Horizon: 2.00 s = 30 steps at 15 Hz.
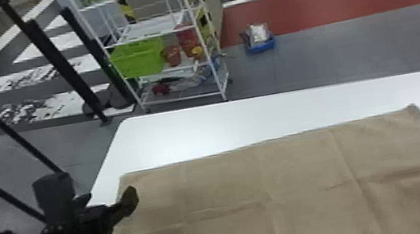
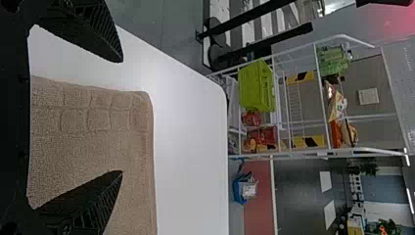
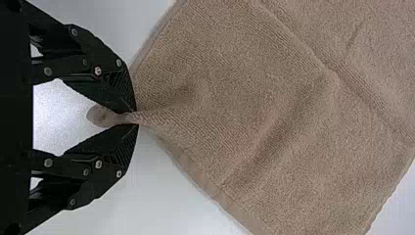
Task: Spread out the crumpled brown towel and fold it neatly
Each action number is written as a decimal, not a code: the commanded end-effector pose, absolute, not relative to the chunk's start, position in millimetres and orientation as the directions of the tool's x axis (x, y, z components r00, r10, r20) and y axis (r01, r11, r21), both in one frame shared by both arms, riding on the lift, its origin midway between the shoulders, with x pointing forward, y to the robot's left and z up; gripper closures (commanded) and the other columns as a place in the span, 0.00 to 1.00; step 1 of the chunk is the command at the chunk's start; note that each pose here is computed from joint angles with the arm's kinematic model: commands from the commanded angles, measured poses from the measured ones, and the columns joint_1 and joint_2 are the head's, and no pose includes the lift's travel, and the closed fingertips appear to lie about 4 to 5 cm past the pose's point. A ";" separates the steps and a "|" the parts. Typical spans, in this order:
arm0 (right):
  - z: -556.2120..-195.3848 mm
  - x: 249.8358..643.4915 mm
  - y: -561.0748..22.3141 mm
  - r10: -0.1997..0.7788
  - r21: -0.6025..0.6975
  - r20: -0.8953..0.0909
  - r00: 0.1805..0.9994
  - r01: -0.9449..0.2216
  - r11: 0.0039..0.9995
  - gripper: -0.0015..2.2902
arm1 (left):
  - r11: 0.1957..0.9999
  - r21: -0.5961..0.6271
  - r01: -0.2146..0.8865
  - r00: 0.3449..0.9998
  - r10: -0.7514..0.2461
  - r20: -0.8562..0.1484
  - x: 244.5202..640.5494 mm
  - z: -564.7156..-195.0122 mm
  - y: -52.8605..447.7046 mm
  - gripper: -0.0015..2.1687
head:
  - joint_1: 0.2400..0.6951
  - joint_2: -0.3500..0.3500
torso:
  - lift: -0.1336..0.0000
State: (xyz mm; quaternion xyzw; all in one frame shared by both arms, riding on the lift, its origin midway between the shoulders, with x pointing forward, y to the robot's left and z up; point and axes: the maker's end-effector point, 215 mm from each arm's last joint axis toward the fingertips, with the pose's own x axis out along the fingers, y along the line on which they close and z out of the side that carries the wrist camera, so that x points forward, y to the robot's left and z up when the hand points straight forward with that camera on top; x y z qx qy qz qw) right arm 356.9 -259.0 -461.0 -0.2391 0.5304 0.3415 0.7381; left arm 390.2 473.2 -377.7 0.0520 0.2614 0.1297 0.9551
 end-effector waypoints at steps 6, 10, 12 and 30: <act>-435.7 353.4 -258.5 0.246 -0.058 -0.934 0.258 -0.791 0.609 0.48 | 0.960 0.170 -0.224 0.828 0.279 -0.486 388.8 -377.6 475.6 0.03 | 1.00 0.96 | 0.08; -433.0 341.8 -272.0 0.192 -0.119 -0.944 0.268 -0.819 0.561 0.49 | 0.959 0.171 -0.226 0.827 0.282 -0.486 388.4 -377.4 476.7 0.03 | 1.00 0.96 | 0.08; -424.2 340.4 -277.5 0.194 -0.134 -0.938 0.289 -0.815 0.563 0.49 | 0.958 0.174 -0.226 0.828 0.283 -0.484 389.0 -376.4 477.3 0.03 | 1.00 0.95 | 0.08; -421.0 252.9 -282.5 0.141 -0.142 -0.964 0.224 -0.889 0.436 0.49 | 0.959 0.173 -0.224 0.825 0.282 -0.490 391.0 -380.0 477.3 0.03 | 1.00 0.99 | 0.08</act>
